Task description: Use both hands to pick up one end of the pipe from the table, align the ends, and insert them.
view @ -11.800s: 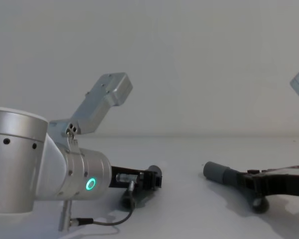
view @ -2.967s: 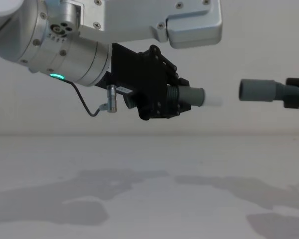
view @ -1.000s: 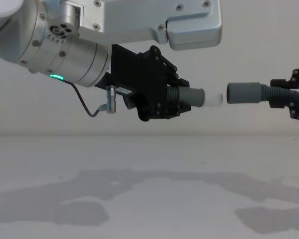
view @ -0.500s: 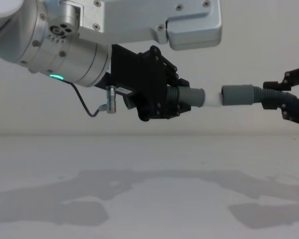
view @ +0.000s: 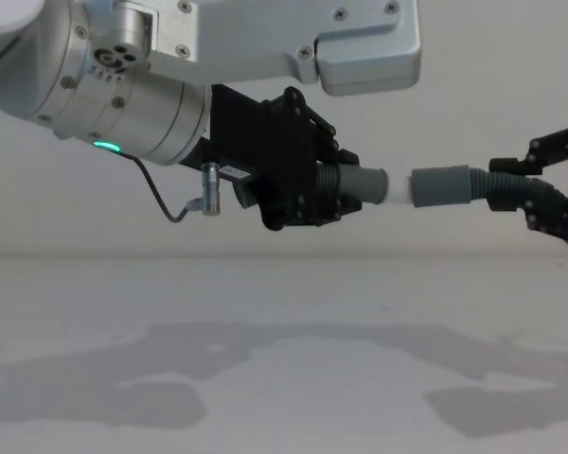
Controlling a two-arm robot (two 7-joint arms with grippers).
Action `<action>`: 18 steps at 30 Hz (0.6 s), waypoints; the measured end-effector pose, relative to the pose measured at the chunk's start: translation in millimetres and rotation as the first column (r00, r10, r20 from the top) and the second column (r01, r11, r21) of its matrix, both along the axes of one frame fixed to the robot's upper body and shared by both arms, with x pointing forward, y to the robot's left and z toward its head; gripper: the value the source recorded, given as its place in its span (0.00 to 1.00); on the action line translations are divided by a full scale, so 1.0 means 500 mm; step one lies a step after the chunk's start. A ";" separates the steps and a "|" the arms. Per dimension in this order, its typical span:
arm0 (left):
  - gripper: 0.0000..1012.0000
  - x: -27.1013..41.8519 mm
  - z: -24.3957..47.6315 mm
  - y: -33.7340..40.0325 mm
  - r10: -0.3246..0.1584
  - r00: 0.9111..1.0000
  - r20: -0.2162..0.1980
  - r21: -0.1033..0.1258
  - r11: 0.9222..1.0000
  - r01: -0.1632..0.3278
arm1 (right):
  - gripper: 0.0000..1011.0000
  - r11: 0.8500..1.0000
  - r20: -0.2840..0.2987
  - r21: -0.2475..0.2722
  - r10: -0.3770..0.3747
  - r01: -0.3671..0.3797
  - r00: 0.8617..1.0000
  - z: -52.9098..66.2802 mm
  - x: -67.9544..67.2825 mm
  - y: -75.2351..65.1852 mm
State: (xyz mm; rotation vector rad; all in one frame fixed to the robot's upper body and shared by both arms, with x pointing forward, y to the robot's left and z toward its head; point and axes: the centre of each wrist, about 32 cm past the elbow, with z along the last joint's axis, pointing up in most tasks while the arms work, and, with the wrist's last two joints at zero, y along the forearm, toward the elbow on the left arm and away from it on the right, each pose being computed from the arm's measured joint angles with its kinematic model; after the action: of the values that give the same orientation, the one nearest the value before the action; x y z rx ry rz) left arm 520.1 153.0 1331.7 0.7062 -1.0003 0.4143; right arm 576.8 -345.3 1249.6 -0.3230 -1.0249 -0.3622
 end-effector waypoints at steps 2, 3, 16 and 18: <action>0.35 0.000 0.000 0.000 0.000 1.000 0.000 0.000 1.000 0.000 | 0.23 1.000 0.000 -0.003 0.003 -0.003 1.000 0.000 0.000 0.001; 0.35 0.000 0.000 0.000 0.000 1.000 0.000 0.000 1.000 0.000 | 0.23 1.000 0.000 -0.004 0.005 -0.005 1.000 0.001 -0.001 0.002; 0.35 0.000 0.000 0.000 0.000 1.000 0.000 0.000 1.000 0.000 | 0.23 1.000 -0.001 -0.010 0.016 -0.016 1.000 0.002 -0.003 0.007; 0.35 0.000 0.000 0.000 0.000 1.000 0.000 0.000 1.000 0.000 | 0.23 1.000 -0.001 -0.011 0.018 -0.018 1.000 0.002 -0.003 0.008</action>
State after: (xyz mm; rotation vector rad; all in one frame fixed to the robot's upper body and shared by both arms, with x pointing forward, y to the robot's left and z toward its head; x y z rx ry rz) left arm 520.1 153.0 1331.6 0.7060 -1.0005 0.4140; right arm 575.3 -341.4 1250.6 -0.3237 -1.0285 -0.3406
